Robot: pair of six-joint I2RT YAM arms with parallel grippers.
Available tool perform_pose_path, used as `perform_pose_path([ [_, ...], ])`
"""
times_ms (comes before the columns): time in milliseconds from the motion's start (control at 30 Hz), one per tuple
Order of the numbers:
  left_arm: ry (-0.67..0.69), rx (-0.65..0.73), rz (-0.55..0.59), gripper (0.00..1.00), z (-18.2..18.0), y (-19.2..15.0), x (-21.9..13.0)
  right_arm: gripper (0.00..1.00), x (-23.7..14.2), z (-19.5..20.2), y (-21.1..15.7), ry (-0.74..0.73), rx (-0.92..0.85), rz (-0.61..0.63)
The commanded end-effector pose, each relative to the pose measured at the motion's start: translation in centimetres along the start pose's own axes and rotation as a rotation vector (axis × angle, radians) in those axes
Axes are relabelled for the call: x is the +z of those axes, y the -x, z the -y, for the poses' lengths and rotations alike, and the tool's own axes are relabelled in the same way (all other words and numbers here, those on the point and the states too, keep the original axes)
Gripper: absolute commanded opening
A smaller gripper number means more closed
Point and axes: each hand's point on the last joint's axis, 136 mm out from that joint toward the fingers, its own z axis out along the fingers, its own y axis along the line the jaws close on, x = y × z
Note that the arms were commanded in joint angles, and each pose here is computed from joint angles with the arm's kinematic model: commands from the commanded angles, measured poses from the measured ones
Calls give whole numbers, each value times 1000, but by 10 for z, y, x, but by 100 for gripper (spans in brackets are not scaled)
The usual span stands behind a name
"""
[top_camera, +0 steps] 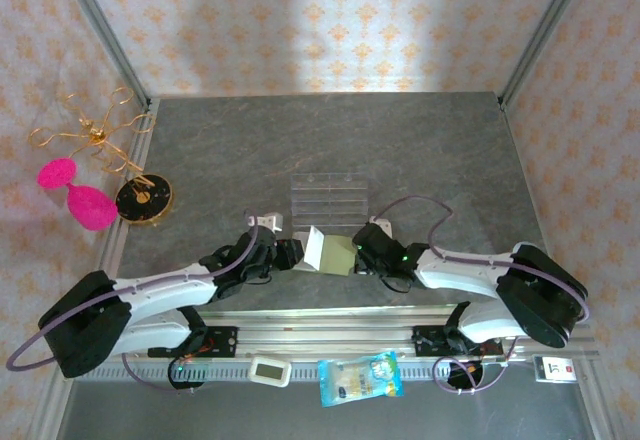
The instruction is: Take the credit cards out of the card holder
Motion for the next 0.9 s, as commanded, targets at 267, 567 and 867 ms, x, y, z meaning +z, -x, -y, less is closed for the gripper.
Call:
perform_pose_path([
  [267,-148,45,-86,14,45,-3,29,42,-30,-2,27,19,6,116],
  [567,-181,69,-195,1,57,-27,50,35,-74,-69,45,359,-50,141],
  [867,-157,84,-265,0,57,-40,65,37,-56,-87,42,373,-64,67],
])
